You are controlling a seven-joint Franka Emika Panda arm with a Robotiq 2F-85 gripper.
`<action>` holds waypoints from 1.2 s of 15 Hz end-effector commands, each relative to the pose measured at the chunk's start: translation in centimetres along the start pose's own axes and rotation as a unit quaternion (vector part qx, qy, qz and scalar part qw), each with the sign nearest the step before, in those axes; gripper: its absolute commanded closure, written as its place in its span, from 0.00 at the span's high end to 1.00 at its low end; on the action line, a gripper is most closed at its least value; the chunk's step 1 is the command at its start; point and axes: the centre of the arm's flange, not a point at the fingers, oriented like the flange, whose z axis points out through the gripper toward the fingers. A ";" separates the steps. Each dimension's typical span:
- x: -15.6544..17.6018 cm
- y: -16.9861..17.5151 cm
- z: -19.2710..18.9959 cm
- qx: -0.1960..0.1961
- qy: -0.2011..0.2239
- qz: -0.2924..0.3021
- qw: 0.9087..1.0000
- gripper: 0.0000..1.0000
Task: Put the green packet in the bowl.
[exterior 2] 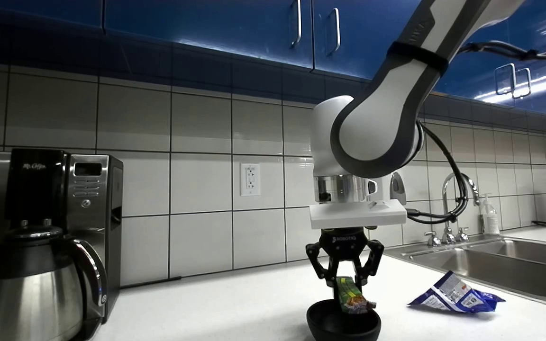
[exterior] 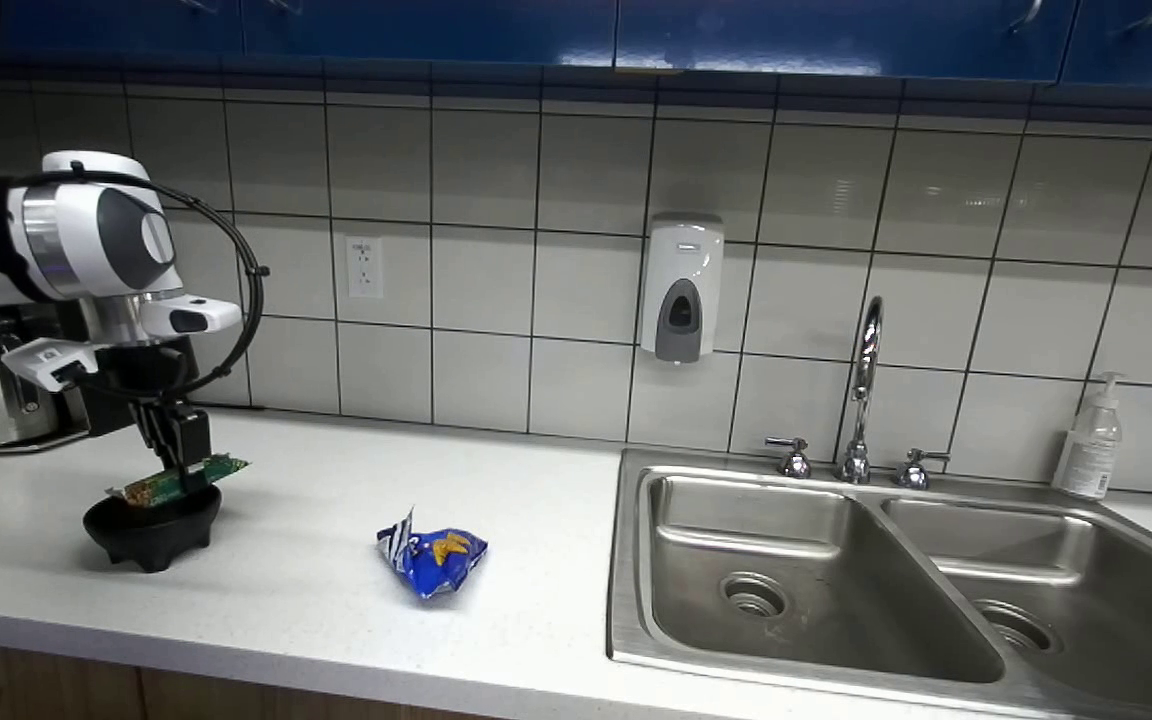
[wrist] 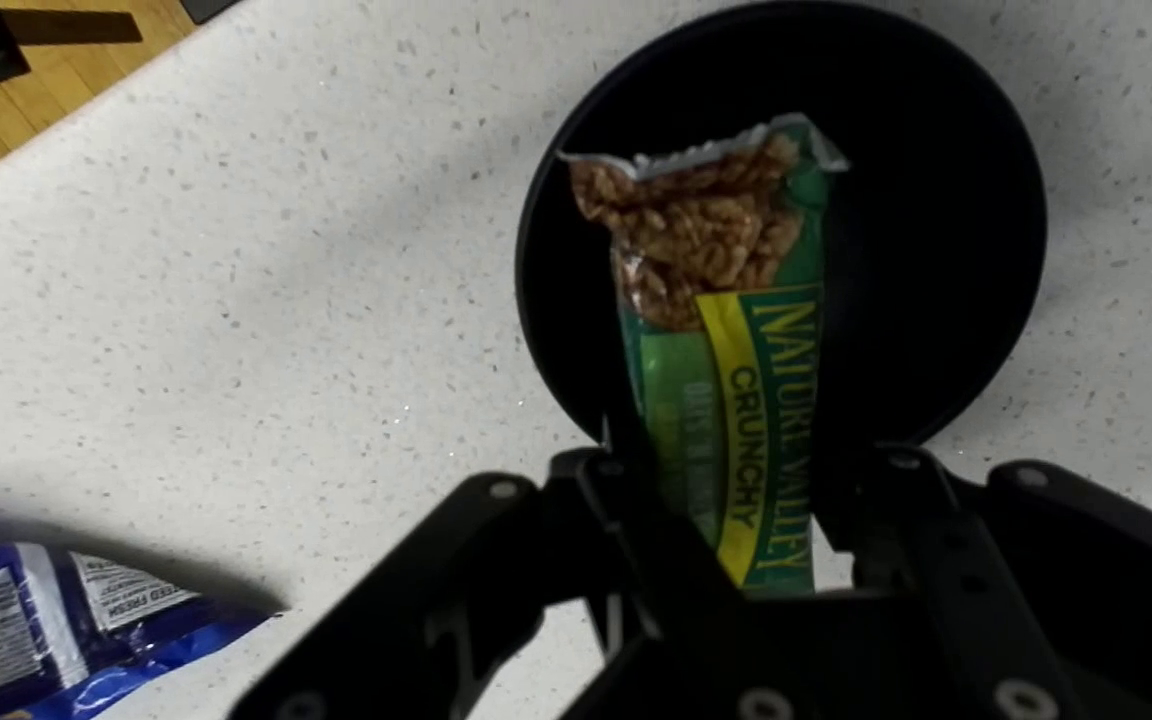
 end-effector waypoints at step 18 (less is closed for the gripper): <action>4.9 1.0 -1.7 0.002 -0.036 0.046 0.998 1.00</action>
